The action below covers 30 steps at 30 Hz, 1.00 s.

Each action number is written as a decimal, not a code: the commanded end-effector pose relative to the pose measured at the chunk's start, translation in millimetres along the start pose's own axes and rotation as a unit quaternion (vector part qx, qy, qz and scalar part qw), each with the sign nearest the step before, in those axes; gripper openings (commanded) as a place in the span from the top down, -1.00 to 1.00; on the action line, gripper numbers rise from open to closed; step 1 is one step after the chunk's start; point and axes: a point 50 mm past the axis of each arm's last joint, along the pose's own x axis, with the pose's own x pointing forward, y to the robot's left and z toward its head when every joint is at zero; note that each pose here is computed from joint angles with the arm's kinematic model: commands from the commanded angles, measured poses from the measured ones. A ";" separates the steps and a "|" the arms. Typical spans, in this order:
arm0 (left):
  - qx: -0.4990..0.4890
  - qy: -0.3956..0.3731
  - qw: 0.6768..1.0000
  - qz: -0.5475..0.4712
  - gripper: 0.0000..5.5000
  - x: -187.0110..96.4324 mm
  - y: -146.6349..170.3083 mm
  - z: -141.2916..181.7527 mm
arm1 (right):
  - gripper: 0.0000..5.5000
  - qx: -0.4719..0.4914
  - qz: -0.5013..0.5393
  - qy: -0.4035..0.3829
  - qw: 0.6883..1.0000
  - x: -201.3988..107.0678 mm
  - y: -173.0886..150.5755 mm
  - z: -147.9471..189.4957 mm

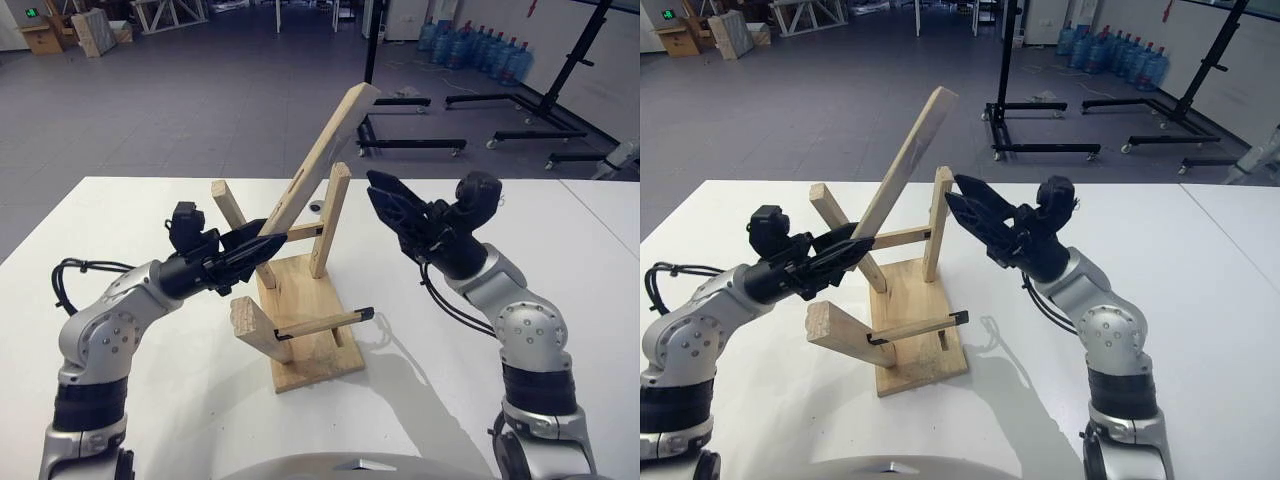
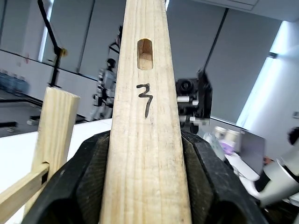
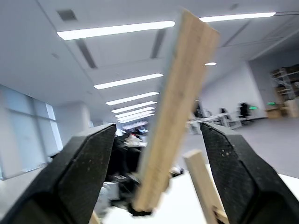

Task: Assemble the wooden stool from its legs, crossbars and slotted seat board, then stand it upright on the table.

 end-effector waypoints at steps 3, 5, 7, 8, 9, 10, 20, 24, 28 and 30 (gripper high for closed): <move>0.007 0.033 0.998 -0.051 0.25 7.4 1.1 -1.5 | -0.21 0.024 0.011 -0.004 1.000 7.8 -2.5 0.4; 0.013 0.039 0.997 -0.068 0.25 9.9 -2.4 -3.1 | -0.21 0.036 -0.003 -0.003 0.999 6.6 -6.9 -3.3; 0.012 0.046 0.996 -0.077 0.25 9.4 -4.4 -5.1 | -0.21 0.046 -0.003 -0.006 0.999 7.2 -7.2 -5.4; 0.011 0.050 0.995 -0.081 0.25 9.1 -5.1 -6.7 | -0.21 0.050 -0.001 -0.007 0.999 8.2 -6.8 -5.9; 0.009 0.053 0.995 -0.083 0.25 9.2 -5.4 -8.0 | -0.21 0.052 0.001 -0.008 0.999 9.0 -6.6 -6.3; 0.007 0.056 0.995 -0.086 0.25 9.3 -5.9 -9.0 | -0.21 0.054 0.003 -0.008 0.999 9.7 -6.3 -6.3; -0.015 0.061 0.992 -0.106 0.25 5.6 -9.3 -10.7 | 0.18 0.068 0.036 0.013 0.997 8.7 -1.6 -5.0; -0.022 0.066 0.992 -0.110 0.25 4.7 -10.0 -12.9 | 0.26 0.070 0.050 0.022 0.996 9.6 0.7 -4.5; -0.035 0.070 0.991 -0.112 0.25 2.1 -10.0 -15.4 | 0.26 0.067 0.060 0.024 0.996 9.7 3.3 -2.9; -0.042 0.066 0.991 -0.105 0.26 0.7 -8.1 -16.2 | 0.26 0.064 0.064 0.021 0.996 10.0 4.4 -1.9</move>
